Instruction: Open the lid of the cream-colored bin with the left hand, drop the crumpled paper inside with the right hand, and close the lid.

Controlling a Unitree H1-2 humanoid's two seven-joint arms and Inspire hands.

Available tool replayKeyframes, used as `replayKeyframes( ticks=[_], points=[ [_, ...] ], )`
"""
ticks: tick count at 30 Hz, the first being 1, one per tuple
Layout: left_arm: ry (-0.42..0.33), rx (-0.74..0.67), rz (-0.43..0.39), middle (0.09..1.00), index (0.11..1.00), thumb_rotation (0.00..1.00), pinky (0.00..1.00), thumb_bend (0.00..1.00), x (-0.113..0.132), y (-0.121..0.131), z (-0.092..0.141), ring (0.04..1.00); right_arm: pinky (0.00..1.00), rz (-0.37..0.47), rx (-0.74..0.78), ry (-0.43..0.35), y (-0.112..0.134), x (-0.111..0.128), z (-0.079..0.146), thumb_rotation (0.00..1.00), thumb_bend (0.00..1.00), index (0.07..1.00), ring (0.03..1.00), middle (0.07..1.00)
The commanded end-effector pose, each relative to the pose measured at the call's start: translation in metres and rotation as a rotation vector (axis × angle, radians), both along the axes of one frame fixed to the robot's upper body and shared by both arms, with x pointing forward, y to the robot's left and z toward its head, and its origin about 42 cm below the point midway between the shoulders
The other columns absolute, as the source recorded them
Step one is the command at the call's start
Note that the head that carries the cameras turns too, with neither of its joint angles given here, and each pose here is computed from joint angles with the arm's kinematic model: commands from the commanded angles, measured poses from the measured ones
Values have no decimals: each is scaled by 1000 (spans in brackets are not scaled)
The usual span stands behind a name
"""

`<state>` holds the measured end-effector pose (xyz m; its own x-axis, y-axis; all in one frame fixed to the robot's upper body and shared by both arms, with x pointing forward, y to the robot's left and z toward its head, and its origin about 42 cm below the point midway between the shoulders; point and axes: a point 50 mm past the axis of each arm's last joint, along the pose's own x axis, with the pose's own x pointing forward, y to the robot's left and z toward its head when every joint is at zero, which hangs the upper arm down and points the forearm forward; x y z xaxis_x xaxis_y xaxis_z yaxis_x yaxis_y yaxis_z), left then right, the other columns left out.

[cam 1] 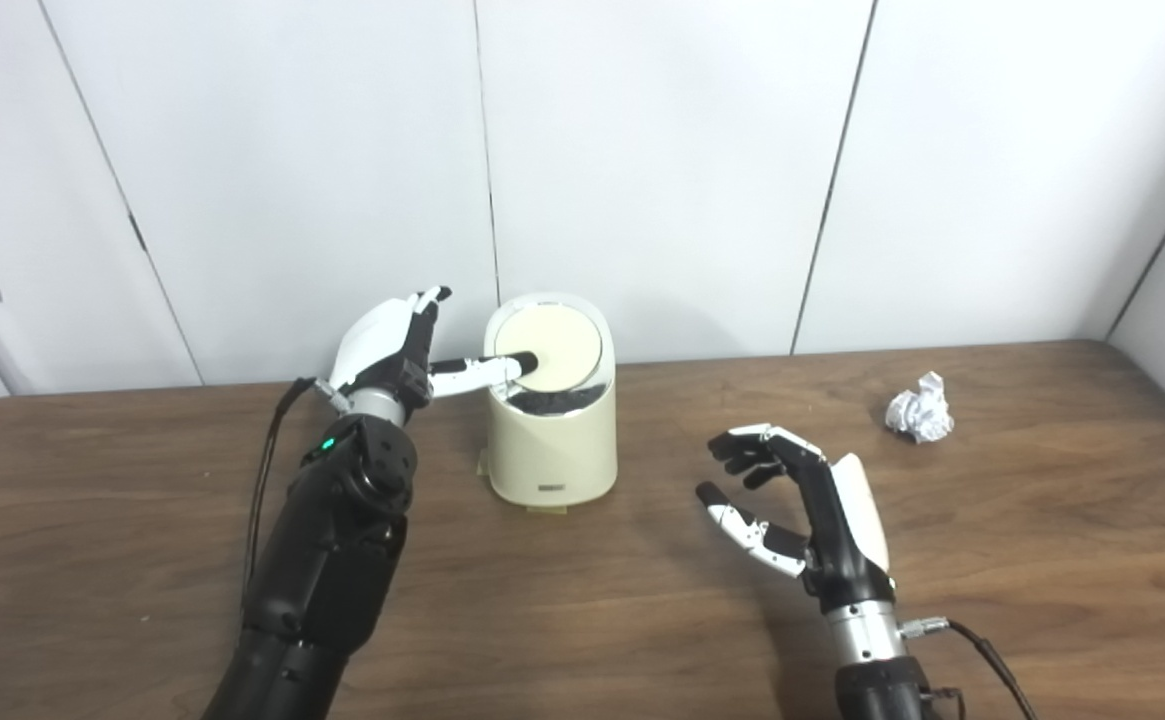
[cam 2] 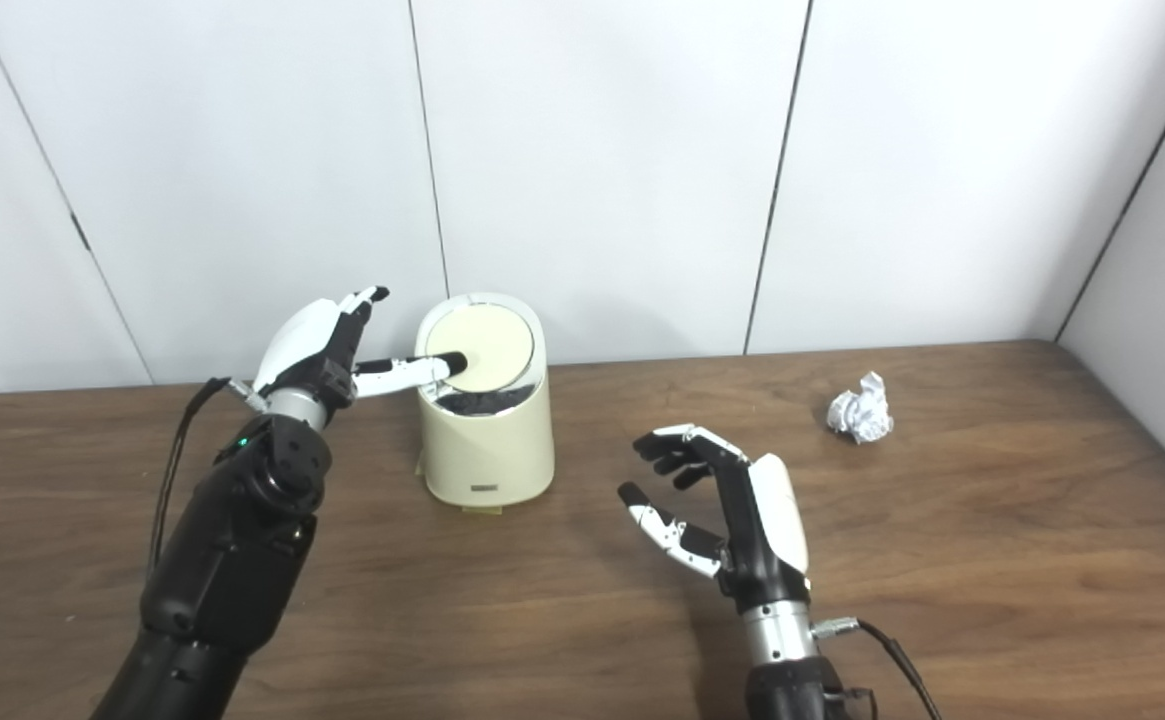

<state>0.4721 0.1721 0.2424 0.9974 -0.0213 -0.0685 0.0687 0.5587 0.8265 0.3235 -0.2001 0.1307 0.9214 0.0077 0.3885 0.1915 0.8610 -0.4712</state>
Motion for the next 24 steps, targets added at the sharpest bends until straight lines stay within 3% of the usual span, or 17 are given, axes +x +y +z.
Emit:
replayKeyframes(
  ticks=[1,7,13,24],
  points=[
    [-94,11,-6,1000,1000,538,1000,923,9,-8,34,1000,471,-7,-14,68,0,-8,-26,259,242,595,570,603],
    [-117,16,-14,1000,1000,513,1000,959,7,-10,36,1000,476,-13,-27,72,1,-8,-25,294,250,594,574,606],
    [-152,25,-32,1000,1000,513,1000,991,1,-15,46,1000,484,-11,-20,77,1,-8,-25,265,248,595,579,606],
    [-242,64,-55,1000,1000,513,1000,968,-10,-25,61,1000,488,-9,-20,80,4,-7,-24,300,249,596,583,611]
  ],
)
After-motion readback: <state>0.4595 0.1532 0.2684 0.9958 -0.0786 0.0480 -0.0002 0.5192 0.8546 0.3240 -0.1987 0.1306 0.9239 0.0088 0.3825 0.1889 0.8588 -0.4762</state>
